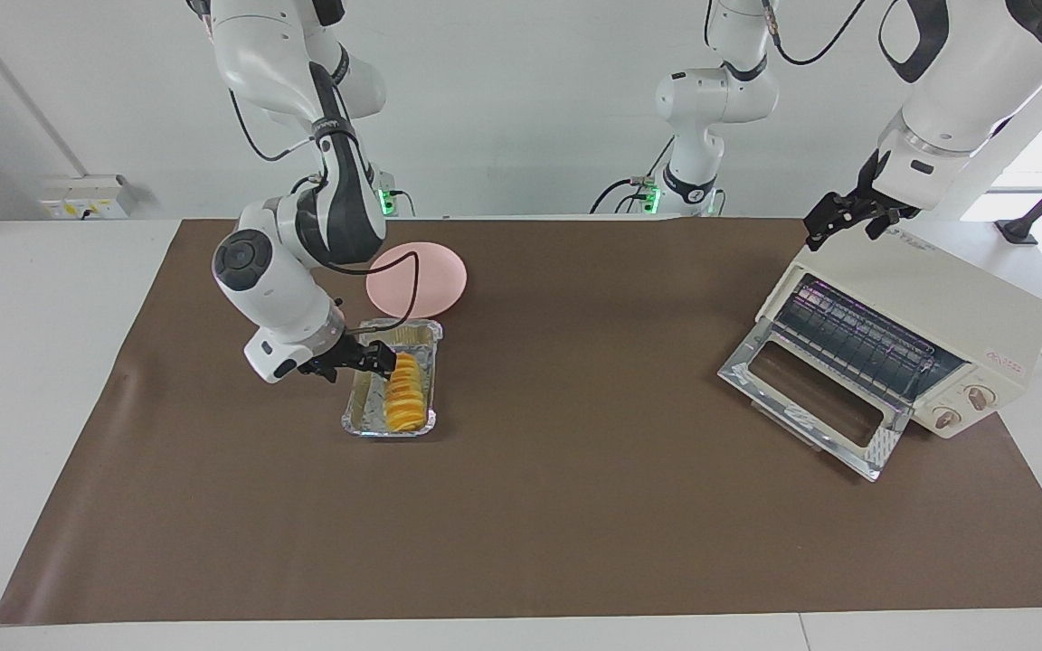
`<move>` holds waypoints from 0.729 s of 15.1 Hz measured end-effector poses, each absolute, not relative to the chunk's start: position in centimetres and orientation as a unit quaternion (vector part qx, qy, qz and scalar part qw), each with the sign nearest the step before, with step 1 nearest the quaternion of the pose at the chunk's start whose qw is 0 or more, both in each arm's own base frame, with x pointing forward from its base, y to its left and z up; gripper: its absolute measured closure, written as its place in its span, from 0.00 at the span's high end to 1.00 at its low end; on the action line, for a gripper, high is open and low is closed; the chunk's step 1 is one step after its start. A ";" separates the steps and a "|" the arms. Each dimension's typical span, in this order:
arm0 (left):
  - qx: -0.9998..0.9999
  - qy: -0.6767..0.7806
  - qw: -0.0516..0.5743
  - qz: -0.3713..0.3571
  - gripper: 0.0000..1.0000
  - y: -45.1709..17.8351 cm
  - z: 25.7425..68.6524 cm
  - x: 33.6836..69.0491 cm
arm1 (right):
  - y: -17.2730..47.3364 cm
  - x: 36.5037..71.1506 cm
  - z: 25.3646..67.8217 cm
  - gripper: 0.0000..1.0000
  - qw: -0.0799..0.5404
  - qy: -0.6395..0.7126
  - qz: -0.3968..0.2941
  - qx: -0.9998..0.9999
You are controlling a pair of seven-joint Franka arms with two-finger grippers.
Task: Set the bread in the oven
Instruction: 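Lift the pastry roll with the right gripper over the foil tray, then lower the pastry into the foil tray and open the right gripper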
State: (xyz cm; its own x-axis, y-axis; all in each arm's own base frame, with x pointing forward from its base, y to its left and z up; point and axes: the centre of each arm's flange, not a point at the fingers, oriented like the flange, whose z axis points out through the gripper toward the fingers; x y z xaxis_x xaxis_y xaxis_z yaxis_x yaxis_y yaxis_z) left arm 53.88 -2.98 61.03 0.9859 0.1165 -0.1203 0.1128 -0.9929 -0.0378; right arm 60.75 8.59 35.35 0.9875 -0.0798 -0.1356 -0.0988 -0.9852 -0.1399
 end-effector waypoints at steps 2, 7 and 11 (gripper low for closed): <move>-0.996 -0.058 0.015 0.061 1.00 -3.0 61.0 53.9 | 7.7 59.9 33.7 0.99 0.071 0.050 0.079 -0.993; -0.996 -0.058 0.016 0.062 1.00 -3.0 61.0 53.9 | 7.3 57.8 30.1 0.77 0.065 0.053 0.096 -0.992; -0.996 -0.063 0.015 0.061 1.00 -2.4 61.1 53.8 | 7.3 57.7 30.0 0.34 0.065 0.053 0.090 -0.992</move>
State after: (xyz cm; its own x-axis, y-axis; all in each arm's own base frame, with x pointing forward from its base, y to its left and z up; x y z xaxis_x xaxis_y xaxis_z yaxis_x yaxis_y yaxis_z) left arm 53.81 -2.44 61.15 0.9847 0.1264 -0.1199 0.1227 -0.9917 -0.0378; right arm 57.73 7.28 29.97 0.9779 -0.0942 -0.1864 -0.1179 -0.9857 -0.1203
